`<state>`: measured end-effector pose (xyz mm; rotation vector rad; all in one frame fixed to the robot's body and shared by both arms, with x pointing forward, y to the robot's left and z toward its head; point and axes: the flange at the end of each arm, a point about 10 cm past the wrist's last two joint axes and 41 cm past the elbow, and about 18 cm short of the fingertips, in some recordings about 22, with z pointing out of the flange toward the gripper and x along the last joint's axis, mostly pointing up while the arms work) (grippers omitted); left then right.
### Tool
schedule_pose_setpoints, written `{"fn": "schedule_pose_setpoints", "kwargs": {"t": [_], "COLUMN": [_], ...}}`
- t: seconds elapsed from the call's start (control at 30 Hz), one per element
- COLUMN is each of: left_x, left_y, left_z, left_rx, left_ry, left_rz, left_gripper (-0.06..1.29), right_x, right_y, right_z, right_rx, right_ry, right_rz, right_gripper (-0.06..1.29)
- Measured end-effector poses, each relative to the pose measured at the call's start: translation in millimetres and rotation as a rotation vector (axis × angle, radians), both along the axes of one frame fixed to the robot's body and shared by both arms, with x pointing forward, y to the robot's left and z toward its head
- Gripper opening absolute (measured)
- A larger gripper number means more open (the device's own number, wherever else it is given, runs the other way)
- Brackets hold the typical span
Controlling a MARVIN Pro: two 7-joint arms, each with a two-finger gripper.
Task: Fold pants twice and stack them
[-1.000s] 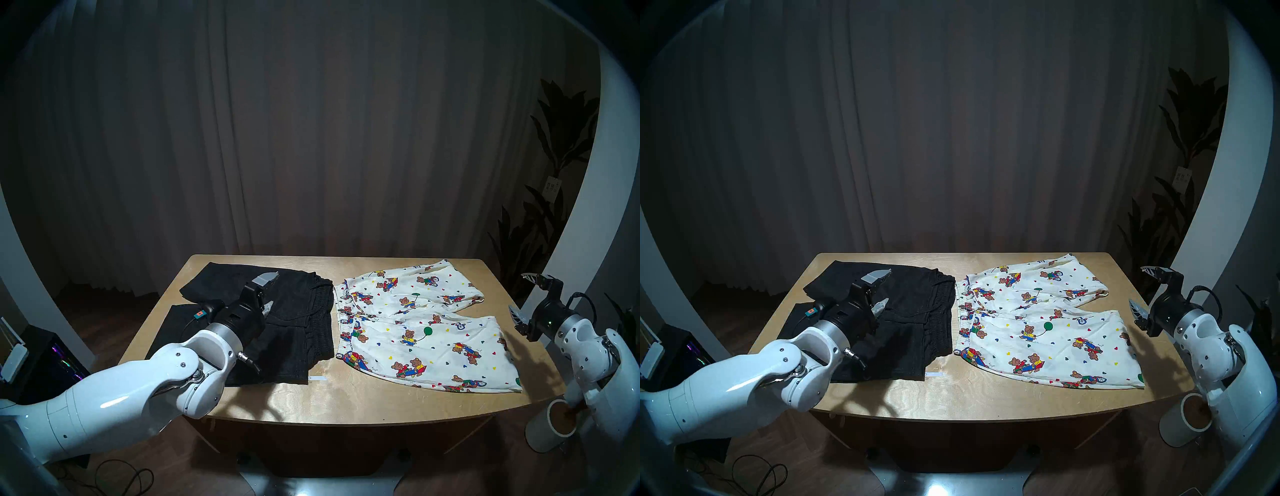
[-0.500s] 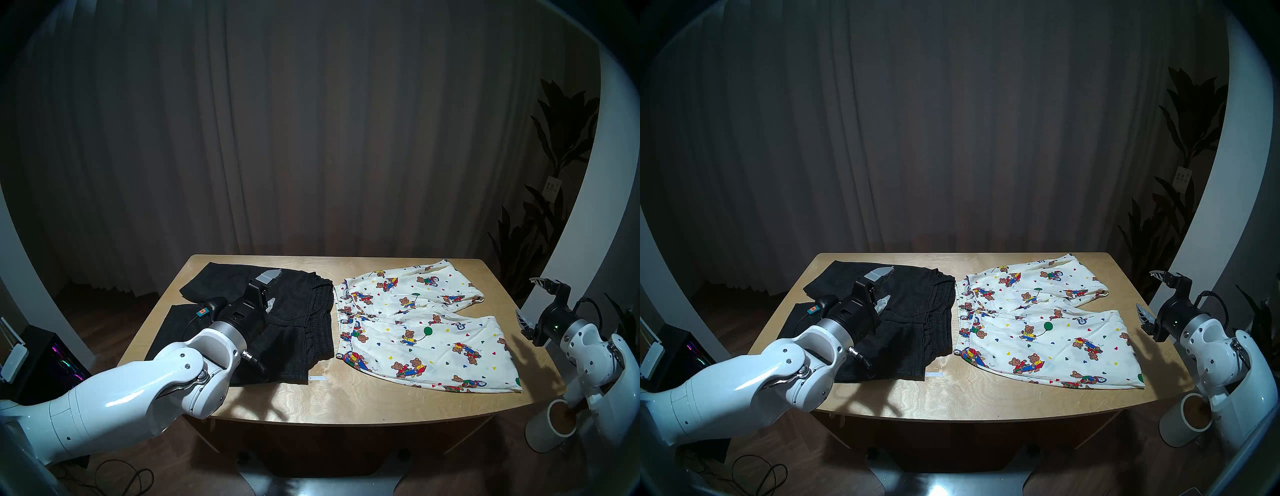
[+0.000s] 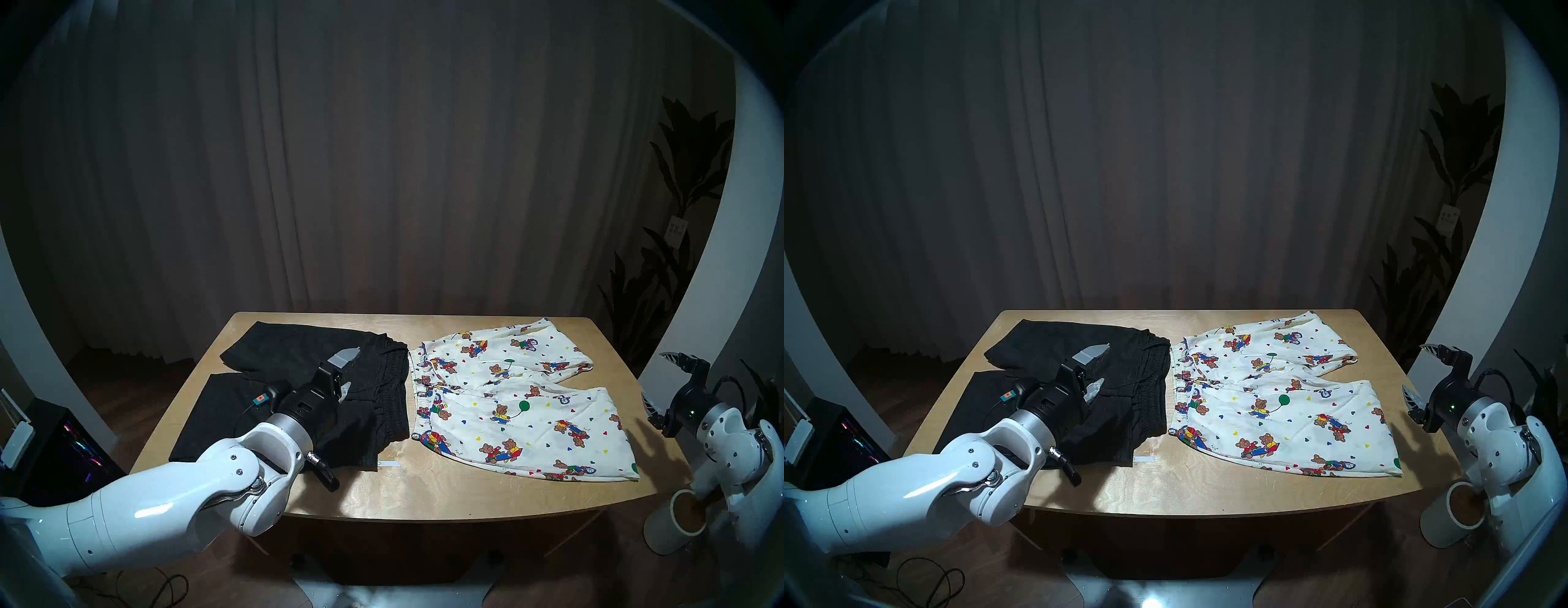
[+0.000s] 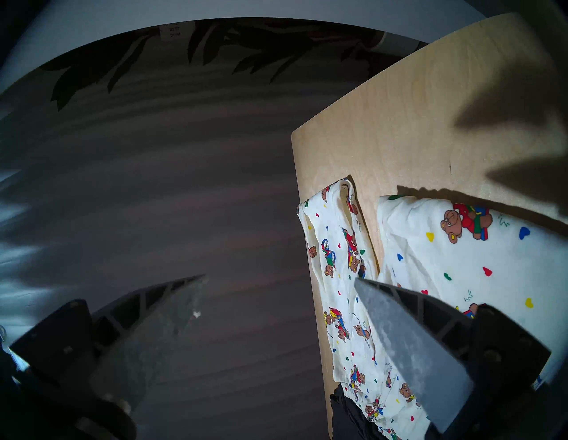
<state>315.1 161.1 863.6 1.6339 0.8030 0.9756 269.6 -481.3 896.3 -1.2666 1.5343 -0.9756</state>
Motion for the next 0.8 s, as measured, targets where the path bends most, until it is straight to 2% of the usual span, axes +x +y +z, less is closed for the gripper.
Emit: {"fn": "schedule_pose_setpoints", "kwargs": {"t": [0.33, 0.57, 0.8], "left_x": [0.4, 2.0, 3.6], "left_y": [-7.2, -0.4, 6.6], "left_z": [1.6, 1.4, -9.2], "left_rx": [-0.015, -0.019, -0.005], "left_ry": [-0.012, 0.002, 0.03], "left_rz": [0.014, 0.029, 0.013], "left_gripper": [1.18, 1.18, 1.18], "right_x": [1.7, 3.8, -1.6], "right_y": [-6.4, 12.0, 20.1], "right_z": [-2.2, 2.8, -1.7], "right_rx": [-0.006, -0.037, -0.051], "right_ry": [0.001, -0.002, 0.019], "right_rz": [0.011, 0.049, 0.032], "right_gripper": [1.24, 1.24, 1.24]}}
